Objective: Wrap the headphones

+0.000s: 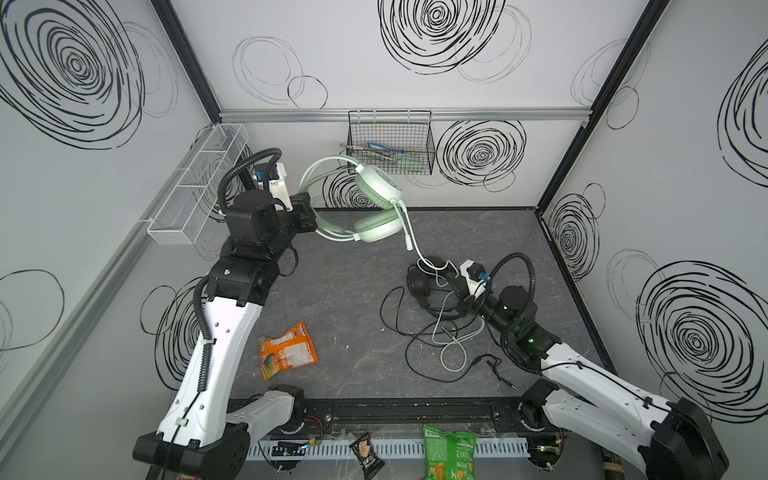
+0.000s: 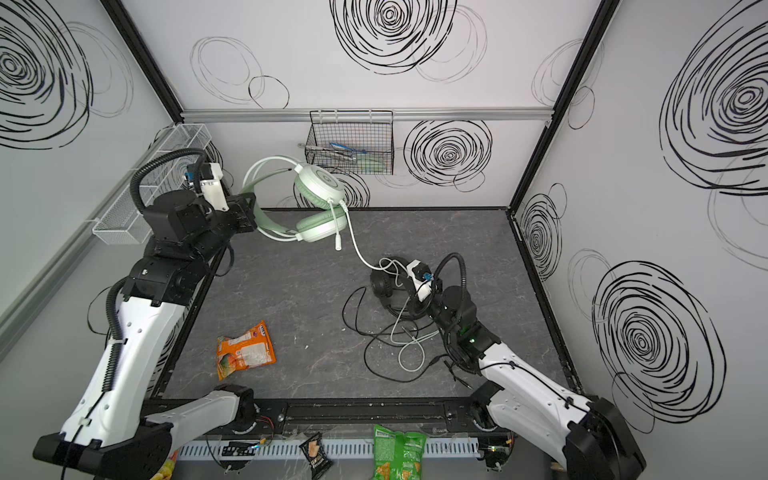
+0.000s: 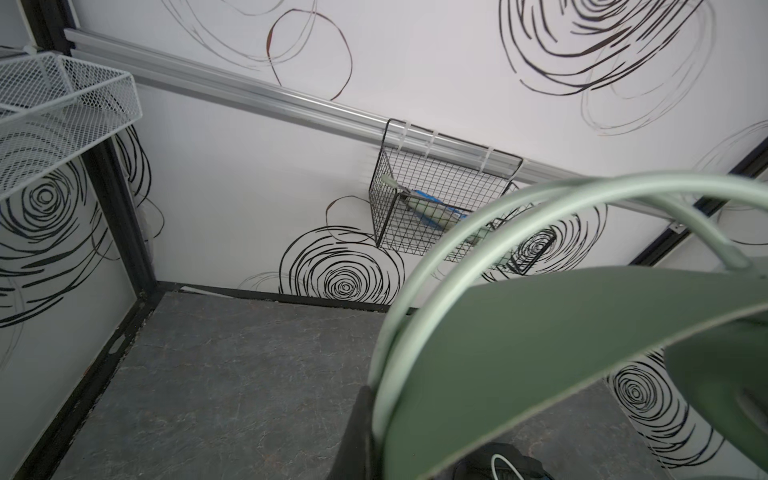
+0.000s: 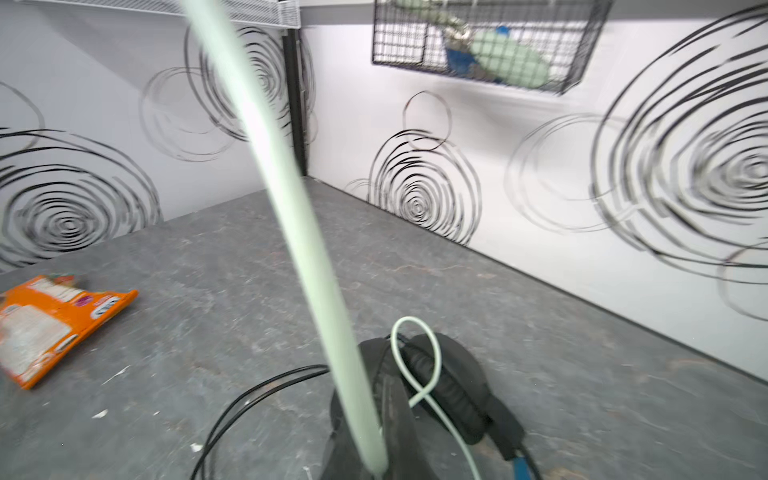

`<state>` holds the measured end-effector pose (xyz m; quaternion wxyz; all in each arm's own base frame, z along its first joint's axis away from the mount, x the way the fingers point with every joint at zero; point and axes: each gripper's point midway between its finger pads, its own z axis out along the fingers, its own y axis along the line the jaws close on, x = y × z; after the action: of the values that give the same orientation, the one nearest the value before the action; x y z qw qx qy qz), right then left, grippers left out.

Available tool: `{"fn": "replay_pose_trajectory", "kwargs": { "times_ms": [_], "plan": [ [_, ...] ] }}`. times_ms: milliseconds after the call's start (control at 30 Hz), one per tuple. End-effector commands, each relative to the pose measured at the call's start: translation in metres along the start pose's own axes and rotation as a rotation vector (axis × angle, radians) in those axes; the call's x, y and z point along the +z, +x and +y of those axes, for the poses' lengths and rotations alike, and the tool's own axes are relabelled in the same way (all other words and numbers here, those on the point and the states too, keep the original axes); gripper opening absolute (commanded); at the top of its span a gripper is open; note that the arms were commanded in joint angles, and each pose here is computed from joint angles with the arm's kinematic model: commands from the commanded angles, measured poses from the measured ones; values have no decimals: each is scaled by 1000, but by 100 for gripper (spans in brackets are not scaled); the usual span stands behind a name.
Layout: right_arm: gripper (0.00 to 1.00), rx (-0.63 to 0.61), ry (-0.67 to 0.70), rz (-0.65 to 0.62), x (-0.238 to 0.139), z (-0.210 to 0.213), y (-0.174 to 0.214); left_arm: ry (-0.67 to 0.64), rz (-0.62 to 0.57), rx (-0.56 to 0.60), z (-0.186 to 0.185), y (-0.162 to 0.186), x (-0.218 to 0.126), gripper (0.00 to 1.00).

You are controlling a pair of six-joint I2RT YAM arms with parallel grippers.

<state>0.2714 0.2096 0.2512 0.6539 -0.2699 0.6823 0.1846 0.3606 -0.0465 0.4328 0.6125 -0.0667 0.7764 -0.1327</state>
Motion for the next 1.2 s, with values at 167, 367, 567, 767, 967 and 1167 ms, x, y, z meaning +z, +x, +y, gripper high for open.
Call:
{"fn": "replay_pose_trajectory", "kwargs": {
  "times_ms": [167, 367, 567, 767, 967, 1167],
  "plan": [
    [0, -194, 290, 45, -26, -27, -53, -112, -62, 45, 27, 7, 1, 0],
    [0, -390, 320, 9, -36, 13, -96, -180, -11, 107, 42, 39, 3, 0],
    [0, -501, 265, -51, -49, 59, -125, -201, 20, 160, 47, 56, -3, 0],
    [0, -449, 211, -88, -62, 63, -128, -192, 16, 136, 50, 59, -8, 0],
    [0, -363, 191, -155, -78, 48, -125, -192, -16, 86, 55, 45, -8, 0],
    [0, -274, 219, -157, -80, 22, -116, -179, -83, -14, 64, 7, -2, 0]
  ]
}}
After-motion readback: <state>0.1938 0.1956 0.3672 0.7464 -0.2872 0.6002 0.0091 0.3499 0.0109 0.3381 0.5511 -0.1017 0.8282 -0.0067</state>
